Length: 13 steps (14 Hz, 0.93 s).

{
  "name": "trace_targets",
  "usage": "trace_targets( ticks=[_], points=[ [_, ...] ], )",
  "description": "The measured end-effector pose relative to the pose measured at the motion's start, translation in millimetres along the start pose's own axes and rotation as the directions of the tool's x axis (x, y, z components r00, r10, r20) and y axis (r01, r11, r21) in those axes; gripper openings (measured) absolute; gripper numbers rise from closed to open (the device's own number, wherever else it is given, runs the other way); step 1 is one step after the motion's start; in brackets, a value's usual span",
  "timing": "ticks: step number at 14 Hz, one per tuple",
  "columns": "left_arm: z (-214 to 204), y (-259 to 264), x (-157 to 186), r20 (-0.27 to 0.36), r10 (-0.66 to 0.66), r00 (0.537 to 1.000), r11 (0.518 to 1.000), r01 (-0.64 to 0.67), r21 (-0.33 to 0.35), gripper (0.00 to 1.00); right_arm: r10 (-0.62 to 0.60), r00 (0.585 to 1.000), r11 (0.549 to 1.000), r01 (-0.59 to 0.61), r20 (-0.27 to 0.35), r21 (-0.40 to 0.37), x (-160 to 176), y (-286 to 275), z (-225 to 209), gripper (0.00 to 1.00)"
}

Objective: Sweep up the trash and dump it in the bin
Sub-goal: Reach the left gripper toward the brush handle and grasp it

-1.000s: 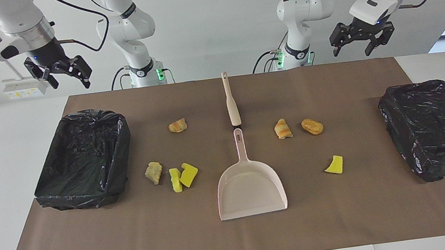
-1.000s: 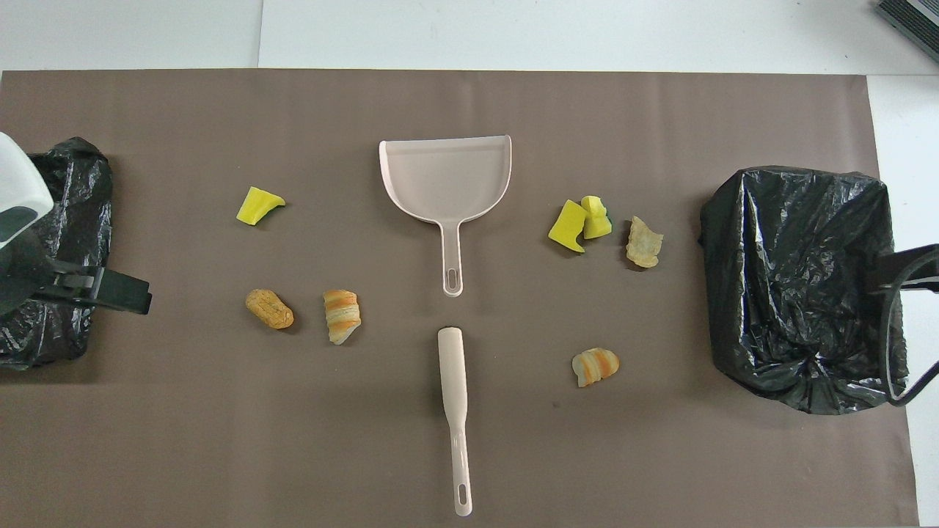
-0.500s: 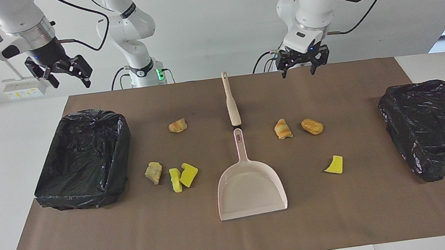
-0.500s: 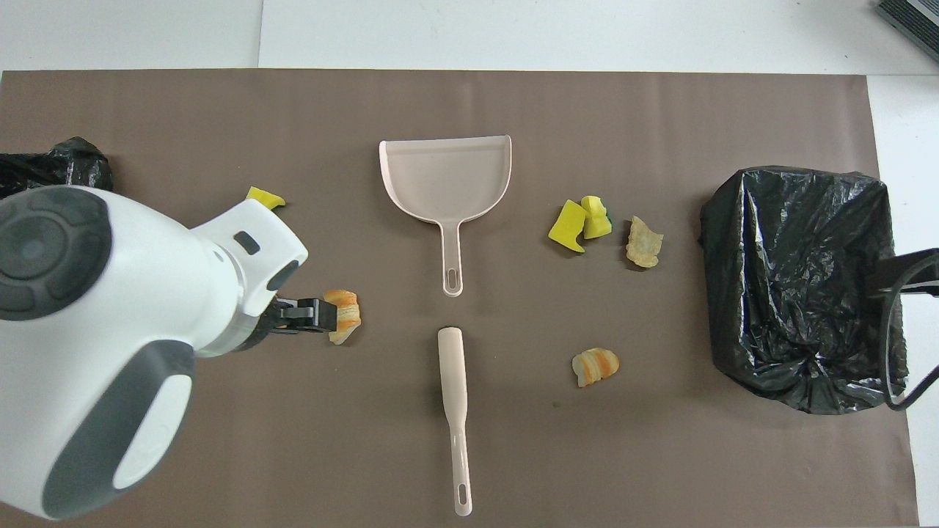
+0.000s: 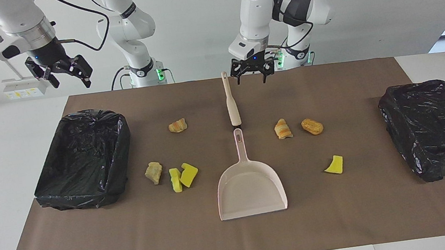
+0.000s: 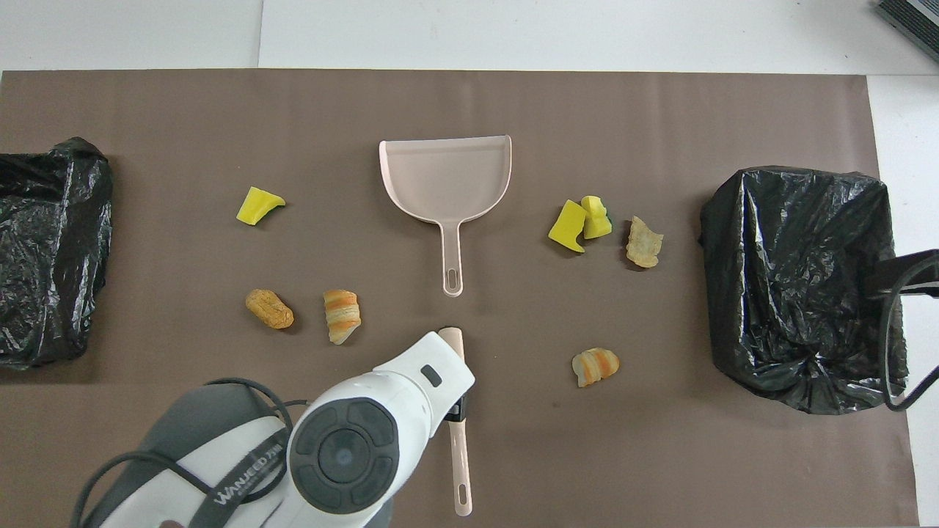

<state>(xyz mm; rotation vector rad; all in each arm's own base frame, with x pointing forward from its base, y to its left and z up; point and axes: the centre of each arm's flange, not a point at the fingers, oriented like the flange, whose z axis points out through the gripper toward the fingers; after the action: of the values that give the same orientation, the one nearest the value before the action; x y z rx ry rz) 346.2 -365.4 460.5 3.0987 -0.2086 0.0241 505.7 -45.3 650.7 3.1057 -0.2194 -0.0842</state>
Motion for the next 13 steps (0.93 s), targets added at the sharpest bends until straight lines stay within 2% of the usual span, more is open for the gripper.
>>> trace_targets(
  ticks=[4, 6, 11, 13],
  points=[
    [72, 46, -75, 0.009, 0.050, 0.999, 0.999, -0.050, 0.002, 1.00, 0.000, 1.000, 1.000, 0.000, 0.002, 0.000, -1, 0, 1, 1.00],
    [97, 59, -100, 0.007, 0.059, 0.998, 0.998, -0.059, -0.003, 1.00, 0.000, 1.000, 1.000, 0.000, 0.003, 0.000, -1, 0, 1, 1.00],
    [113, 60, -102, 0.017, 0.054, 0.998, 0.999, -0.054, 0.007, 0.98, 0.000, 1.000, 1.000, 0.000, 0.003, 0.000, -1, 0, 1, 1.00],
    [113, 60, -102, 0.017, 0.049, 0.999, 0.999, -0.049, 0.007, 0.82, 0.000, 1.000, 1.000, 0.000, 0.002, 0.000, -2, 0, 1, 1.00]
  ],
)
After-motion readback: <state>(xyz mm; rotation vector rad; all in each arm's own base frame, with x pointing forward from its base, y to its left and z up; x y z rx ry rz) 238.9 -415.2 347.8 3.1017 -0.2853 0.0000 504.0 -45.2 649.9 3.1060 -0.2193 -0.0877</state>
